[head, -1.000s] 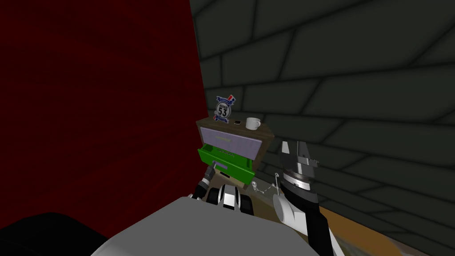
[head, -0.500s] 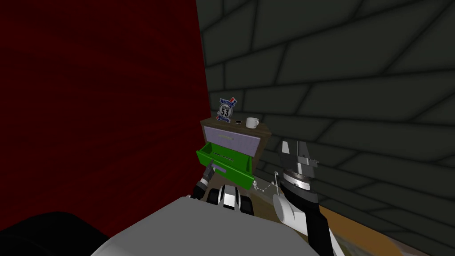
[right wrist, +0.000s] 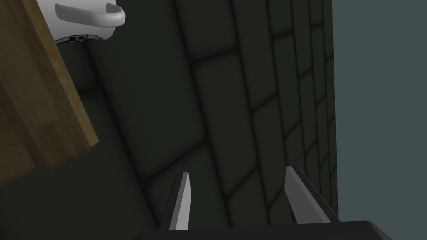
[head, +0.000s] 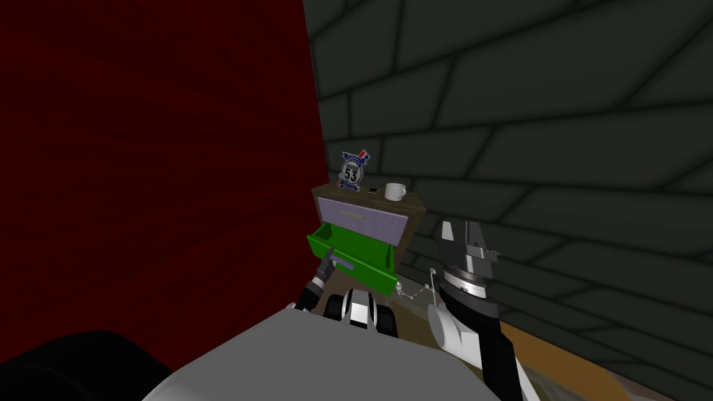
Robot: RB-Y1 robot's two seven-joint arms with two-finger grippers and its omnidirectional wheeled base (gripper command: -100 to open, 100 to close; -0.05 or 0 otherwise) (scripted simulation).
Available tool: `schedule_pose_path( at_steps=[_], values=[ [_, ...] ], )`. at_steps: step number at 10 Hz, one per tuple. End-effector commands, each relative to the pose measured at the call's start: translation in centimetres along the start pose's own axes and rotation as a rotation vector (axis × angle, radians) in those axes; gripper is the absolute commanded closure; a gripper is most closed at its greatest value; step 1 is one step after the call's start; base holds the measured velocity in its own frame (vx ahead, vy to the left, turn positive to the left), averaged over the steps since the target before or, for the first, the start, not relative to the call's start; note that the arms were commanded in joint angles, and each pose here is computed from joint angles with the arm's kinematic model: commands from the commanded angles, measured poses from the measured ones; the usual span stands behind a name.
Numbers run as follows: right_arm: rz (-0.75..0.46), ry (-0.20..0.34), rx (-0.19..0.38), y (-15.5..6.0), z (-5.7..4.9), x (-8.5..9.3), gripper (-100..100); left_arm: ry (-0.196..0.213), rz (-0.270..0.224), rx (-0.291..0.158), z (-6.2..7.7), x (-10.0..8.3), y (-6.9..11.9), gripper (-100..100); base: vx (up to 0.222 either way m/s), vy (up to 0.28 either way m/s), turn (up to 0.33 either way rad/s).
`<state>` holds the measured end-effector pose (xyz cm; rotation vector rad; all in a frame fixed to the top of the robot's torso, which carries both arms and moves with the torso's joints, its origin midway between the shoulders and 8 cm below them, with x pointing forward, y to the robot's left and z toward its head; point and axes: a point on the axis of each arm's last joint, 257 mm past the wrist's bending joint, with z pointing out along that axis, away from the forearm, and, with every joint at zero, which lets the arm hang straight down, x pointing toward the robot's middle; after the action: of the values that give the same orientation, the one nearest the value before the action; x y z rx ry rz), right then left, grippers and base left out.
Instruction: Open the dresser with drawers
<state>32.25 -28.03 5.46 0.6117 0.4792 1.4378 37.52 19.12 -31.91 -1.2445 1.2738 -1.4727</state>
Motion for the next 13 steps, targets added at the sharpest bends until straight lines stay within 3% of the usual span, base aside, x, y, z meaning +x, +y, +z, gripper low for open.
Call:
schedule_pose_path(
  at_steps=[1, 6, 7, 8, 13],
  values=[
    [0.0, 0.0, 0.0, 0.0, 0.0, 0.0, 0, 0.005, -0.002, 0.015, 0.2, 0.2, -1.5, -100, -0.007, -0.009, 0.004],
    [0.0, 0.0, 0.0, 0.0, 0.0, 0.0, 0, 0.008, -0.002, 0.017, 0.3, 0.2, -2.2, -100, 0.0, -0.004, -0.001],
    [0.0, 0.0, 0.0, 0.0, 0.0, 0.0, 0, -0.002, -0.002, -0.022, -0.4, -0.2, -0.6, -100, 0.006, 0.001, -0.001],
    [0.0, 0.0, 0.0, 0.0, 0.0, 0.0, 0, -0.004, -0.002, -0.03, -0.5, -0.2, -0.4, 0, 0.0, 0.0, 0.0],
    [0.0, 0.0, 0.0, 0.0, 0.0, 0.0, 0, -0.01, 0.0, -0.051, -0.9, -0.5, 0.4, 0, 0.0, 0.0, 0.0]
  ],
)
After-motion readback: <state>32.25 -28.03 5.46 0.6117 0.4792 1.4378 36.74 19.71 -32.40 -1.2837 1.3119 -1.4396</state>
